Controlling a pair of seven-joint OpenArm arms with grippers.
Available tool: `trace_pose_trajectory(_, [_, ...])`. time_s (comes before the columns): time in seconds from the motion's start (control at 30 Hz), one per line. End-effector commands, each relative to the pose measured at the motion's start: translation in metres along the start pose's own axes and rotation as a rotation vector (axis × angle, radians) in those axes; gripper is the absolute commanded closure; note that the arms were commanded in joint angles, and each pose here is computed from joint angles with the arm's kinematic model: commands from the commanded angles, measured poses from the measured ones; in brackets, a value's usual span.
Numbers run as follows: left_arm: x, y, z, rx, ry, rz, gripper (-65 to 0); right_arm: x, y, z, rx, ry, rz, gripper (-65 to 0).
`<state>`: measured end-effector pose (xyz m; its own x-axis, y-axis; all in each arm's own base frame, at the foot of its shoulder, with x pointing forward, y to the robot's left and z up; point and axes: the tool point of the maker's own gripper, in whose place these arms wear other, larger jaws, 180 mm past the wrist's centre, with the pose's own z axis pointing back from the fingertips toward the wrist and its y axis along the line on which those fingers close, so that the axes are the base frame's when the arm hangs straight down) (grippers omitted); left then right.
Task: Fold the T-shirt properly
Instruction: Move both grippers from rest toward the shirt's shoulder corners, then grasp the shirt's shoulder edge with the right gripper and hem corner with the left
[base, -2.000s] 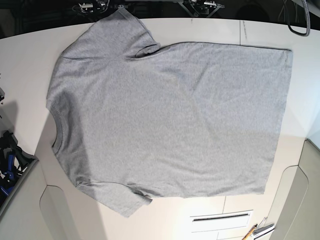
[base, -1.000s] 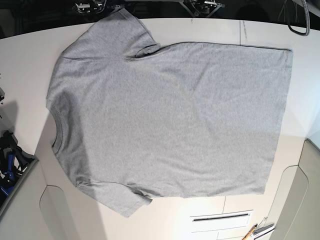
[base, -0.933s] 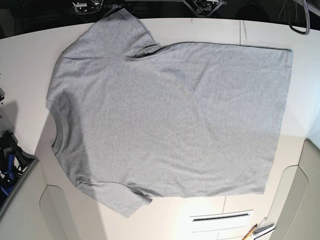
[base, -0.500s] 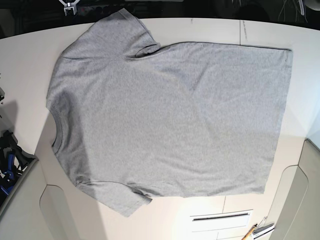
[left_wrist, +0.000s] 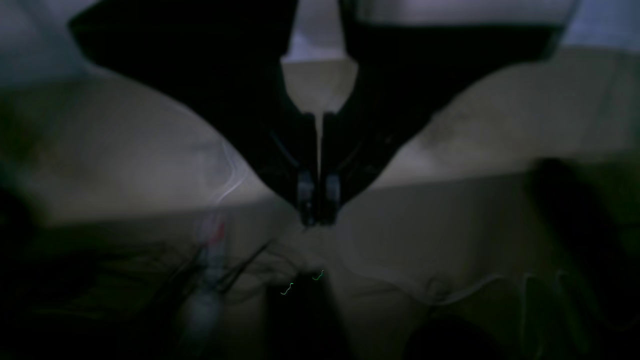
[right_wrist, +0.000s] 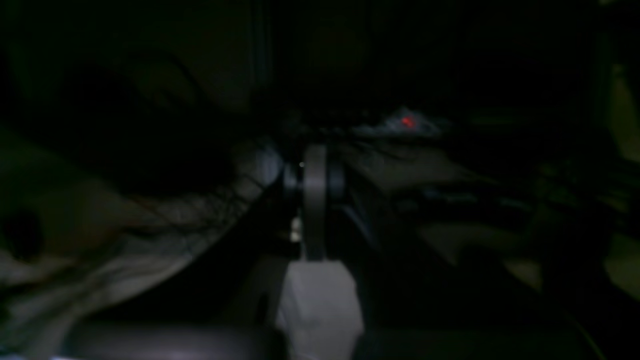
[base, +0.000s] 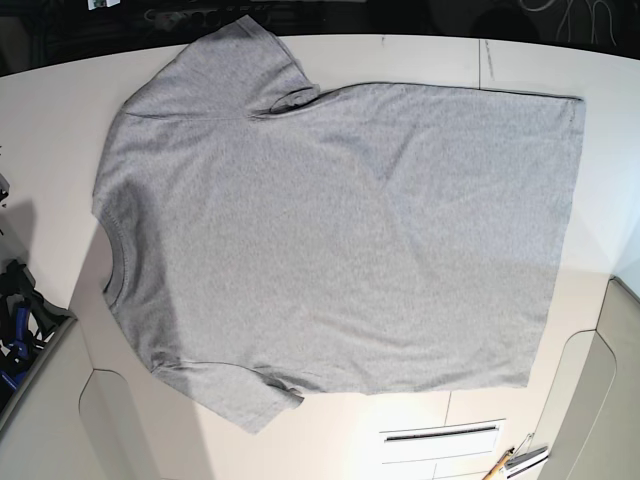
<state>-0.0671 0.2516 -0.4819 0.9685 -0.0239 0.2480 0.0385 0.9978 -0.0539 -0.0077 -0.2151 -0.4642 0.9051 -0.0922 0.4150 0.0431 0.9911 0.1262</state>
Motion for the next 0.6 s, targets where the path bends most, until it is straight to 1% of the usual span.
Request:
trace_pose_trajectory(0.0, [0.009, -0.003, 0.012, -0.042, -0.013, 0.008, -1.3, 0.014, 0.001, 0.011, 0.025, -0.032, -0.01, 0.0])
trace_pose_trajectory(0.07, [0.029, -0.012, 0.029, -0.141, -0.04, 0.044, -1.3, 0.041, 0.005, 0.025, 0.066, -0.083, -0.051, 0.0])
trace_pose_trajectory(0.17, [0.059, -0.027, 0.052, -0.289, -0.082, 0.076, -1.3, 0.085, 0.006, 0.045, 0.124, -0.194, -0.127, 0.0])
trace_pose_trajectory(0.2, [0.064, -0.03, 0.058, -0.329, -0.082, 0.075, -1.3, 0.1, 0.006, 0.051, 0.147, -0.24, -0.167, 0.0])
trace_pose_trajectory(0.27, [0.076, -0.036, 0.07, -0.4, -0.119, 0.092, -1.3, 0.128, 0.005, 0.064, 0.212, -0.33, -0.273, 0.0])
trace_pose_trajectory(0.3, [0.082, -0.033, 0.073, -0.401, -0.143, 0.13, -1.3, 0.14, 0.003, 0.07, 0.245, -0.372, -0.34, 0.0])
trace_pose_trajectory(0.37, [0.094, -0.029, 0.078, -0.408, -0.197, 0.204, -1.3, 0.161, -0.006, 0.077, 0.274, -0.447, -0.463, 0.0])
trace_pose_trajectory(0.47, [0.106, -0.03, 0.079, -0.435, -0.234, 0.268, -1.4, 0.185, -0.022, 0.081, 0.26, -0.576, -0.555, 0.0])
trace_pose_trajectory(0.5, [0.109, -0.033, 0.078, -0.449, -0.235, 0.276, -1.4, 0.189, -0.026, 0.08, 0.256, -0.608, -0.584, 0.0])
trace_pose_trajectory(0.57, [0.114, -0.038, 0.076, -0.473, -0.226, 0.28, -1.6, 0.194, -0.029, 0.073, 0.26, -0.644, -0.635, 0.0])
